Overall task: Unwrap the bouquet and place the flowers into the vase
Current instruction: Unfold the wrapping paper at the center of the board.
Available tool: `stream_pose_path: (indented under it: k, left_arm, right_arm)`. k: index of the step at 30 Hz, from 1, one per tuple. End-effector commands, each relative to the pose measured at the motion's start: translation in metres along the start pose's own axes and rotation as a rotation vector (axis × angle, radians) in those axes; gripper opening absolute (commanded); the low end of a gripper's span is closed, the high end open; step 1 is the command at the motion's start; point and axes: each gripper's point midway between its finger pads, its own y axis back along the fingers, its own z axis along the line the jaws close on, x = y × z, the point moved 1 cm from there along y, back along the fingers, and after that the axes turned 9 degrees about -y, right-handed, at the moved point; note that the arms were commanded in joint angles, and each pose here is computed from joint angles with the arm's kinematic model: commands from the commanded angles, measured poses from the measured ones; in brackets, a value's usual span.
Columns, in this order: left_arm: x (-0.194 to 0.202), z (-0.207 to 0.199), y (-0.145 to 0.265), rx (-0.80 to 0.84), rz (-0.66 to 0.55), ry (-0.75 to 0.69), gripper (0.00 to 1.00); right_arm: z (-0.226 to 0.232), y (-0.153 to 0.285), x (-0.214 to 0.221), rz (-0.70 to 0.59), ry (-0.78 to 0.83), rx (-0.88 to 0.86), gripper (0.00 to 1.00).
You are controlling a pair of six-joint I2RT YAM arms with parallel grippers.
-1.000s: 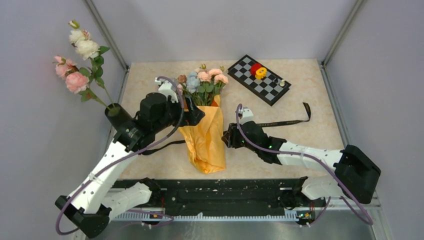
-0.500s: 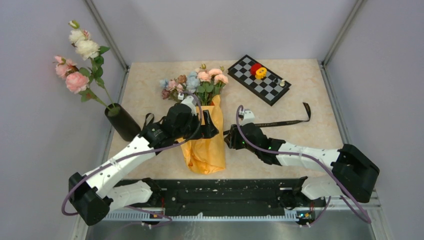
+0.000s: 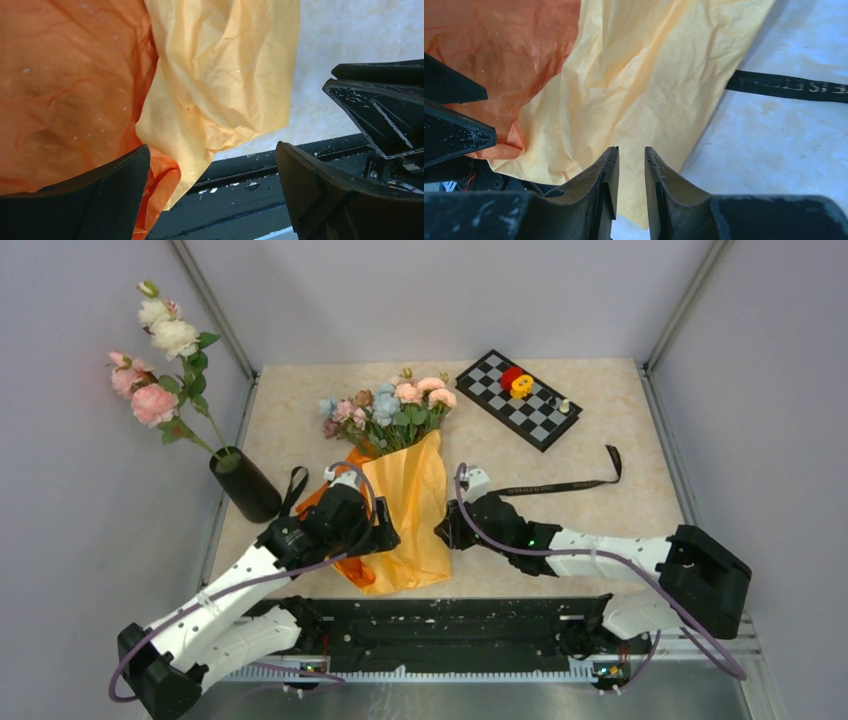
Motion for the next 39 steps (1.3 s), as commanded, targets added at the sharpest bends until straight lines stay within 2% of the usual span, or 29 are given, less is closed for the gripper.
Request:
stream_pose_path:
  k: [1,6,13,19,23,39]
  left_arm:
    - [0.002,0.016,0.009,-0.062,-0.032,0.051,0.99]
    - [-0.013,-0.016,0.009,0.106,-0.088,0.099,0.99]
    - [0.000,-0.039,-0.018,0.225,-0.007,0.145,0.99]
    - [0.025,-0.006,-0.041,0.115,0.043,0.185,0.97]
    - [0.041,0.014,-0.052,0.103,0.071,0.248,0.95]
    - [0.055,0.070,-0.046,-0.062,0.090,0.317,0.99]
  right_arm:
    - [0.042,-0.013,-0.004,-0.005,0.031,-0.125,0.26]
    - [0.064,-0.026,0.006,0.041,0.017,-0.206,0.21]
    - [0.061,-0.044,0.014,0.058,0.028,-0.186,0.19]
    - [0.051,-0.058,0.029,0.100,0.017,-0.140,0.17]
    - [0.041,-0.065,0.038,0.123,0.013,-0.097,0.16]
    - [0.012,-0.083,0.064,0.196,0.025,0.040,0.10]
